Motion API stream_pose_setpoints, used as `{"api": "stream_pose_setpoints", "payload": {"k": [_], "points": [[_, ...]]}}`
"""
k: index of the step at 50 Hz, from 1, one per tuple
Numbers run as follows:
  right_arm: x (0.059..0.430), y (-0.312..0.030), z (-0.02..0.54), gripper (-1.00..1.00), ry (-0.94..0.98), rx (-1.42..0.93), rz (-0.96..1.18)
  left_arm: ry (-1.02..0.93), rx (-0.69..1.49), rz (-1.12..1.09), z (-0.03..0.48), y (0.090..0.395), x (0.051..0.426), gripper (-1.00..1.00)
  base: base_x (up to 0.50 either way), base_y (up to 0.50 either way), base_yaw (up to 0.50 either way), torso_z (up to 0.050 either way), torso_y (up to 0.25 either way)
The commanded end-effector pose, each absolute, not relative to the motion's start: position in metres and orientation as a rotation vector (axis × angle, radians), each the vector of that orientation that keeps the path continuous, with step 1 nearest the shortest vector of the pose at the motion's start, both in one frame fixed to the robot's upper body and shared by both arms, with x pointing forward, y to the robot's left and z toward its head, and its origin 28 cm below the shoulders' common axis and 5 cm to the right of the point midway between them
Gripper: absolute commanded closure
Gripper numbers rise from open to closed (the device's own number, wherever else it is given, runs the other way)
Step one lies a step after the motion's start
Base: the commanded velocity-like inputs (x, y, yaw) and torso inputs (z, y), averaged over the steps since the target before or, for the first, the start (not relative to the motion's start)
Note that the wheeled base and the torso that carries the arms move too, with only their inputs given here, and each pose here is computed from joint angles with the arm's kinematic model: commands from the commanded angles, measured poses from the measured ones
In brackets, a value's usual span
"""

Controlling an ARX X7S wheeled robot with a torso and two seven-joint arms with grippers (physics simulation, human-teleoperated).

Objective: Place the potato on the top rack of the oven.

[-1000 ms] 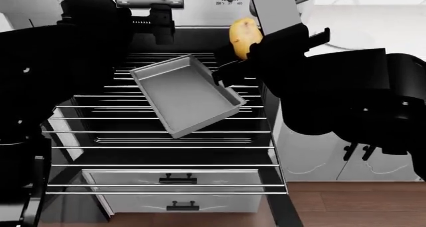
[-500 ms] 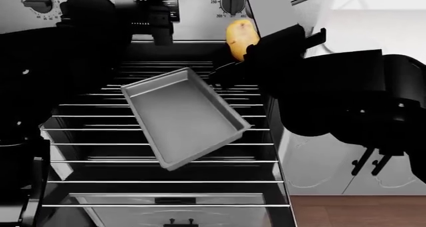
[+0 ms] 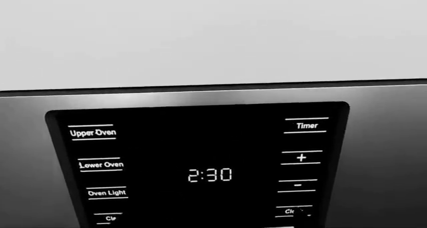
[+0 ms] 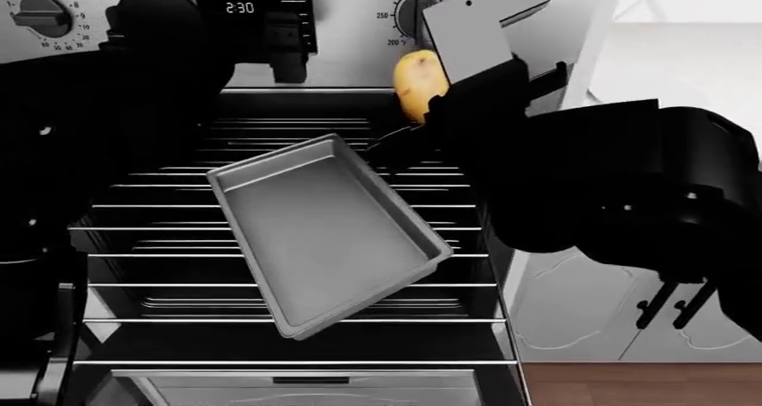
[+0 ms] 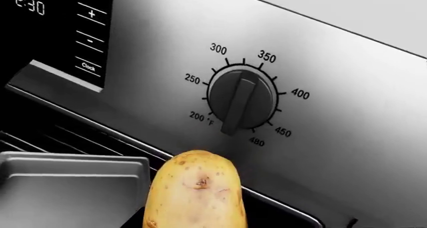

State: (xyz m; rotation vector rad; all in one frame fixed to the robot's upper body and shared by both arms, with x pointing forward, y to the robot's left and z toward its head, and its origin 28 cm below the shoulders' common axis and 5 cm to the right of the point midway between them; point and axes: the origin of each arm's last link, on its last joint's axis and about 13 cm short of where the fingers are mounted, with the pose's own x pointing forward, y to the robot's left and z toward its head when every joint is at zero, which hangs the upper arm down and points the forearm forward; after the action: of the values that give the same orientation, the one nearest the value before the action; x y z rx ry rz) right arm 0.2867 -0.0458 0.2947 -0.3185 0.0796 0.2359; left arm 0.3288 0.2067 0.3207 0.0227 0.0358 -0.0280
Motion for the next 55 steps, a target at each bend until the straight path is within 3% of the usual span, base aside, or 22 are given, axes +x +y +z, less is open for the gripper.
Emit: {"api": "stream_pose_setpoints", "payload": {"k": [1, 55], "points": [[0.286, -0.041, 0.287, 1.0, 0.106, -0.362, 0.266, 0.035, 0.022, -0.028, 0.321, 0.207, 0.328, -1.0, 0.0, 0.0, 0.0, 0.0, 0.0], [0.313, -0.006, 0.259, 1.0, 0.254, -0.401, 0.442, 0.039, 0.017, -0.027, 0.317, 0.213, 0.327, -1.0, 0.0, 0.0, 0.0, 0.0, 0.0]]}}
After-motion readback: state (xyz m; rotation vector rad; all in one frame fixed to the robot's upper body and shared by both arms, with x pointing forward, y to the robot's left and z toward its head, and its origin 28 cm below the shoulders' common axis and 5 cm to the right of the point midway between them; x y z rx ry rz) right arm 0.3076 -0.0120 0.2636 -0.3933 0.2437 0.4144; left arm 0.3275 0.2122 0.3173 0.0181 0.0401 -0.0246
